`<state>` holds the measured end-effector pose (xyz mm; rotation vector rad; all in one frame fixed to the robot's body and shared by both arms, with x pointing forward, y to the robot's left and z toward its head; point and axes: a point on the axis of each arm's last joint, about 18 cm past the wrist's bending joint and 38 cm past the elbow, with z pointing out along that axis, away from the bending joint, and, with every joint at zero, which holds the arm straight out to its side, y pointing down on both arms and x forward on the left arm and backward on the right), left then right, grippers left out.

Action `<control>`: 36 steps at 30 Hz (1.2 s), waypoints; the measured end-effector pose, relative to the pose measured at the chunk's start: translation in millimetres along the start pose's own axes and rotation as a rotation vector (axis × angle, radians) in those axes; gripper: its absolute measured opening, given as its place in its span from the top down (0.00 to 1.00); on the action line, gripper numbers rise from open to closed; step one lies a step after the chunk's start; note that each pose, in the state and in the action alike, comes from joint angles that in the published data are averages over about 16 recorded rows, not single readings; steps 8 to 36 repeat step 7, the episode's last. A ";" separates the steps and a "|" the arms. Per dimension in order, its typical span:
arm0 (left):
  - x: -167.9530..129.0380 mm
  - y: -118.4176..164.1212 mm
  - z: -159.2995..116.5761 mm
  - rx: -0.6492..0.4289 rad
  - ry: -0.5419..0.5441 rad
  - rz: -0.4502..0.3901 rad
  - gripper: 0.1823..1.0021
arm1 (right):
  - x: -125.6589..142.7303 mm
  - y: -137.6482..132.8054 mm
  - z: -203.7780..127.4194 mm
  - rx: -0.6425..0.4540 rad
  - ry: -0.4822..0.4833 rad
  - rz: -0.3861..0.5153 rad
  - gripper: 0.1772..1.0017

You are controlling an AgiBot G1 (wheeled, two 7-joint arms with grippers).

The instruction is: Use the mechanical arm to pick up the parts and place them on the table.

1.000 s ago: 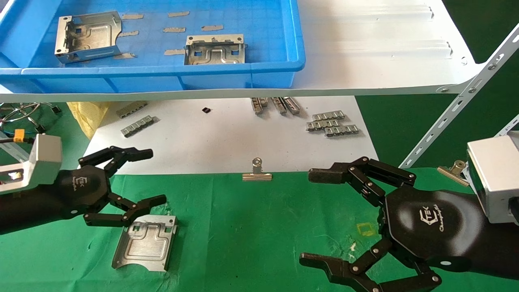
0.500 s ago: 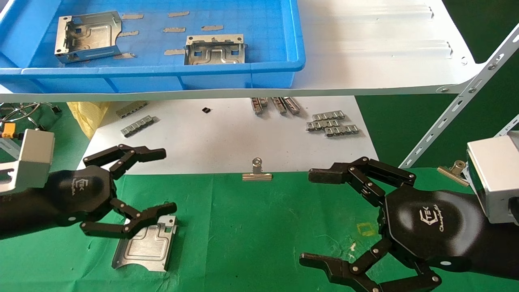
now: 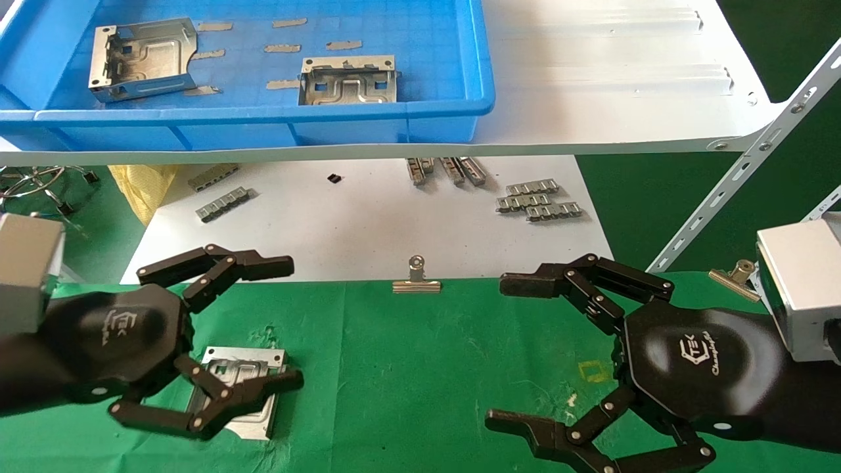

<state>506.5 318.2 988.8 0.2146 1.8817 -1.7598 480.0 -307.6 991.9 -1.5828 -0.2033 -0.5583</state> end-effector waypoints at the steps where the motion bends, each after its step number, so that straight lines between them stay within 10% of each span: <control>1: 1.5 -1.2 0.5 0.001 0.004 -0.001 0.00 | 0.0 0.0 0.0 0.000 0.000 0.000 0.00; 36: 11.0 -8.1 3.6 0.008 0.028 -0.005 0.00 | 0.0 0.0 0.0 0.000 0.000 0.000 0.00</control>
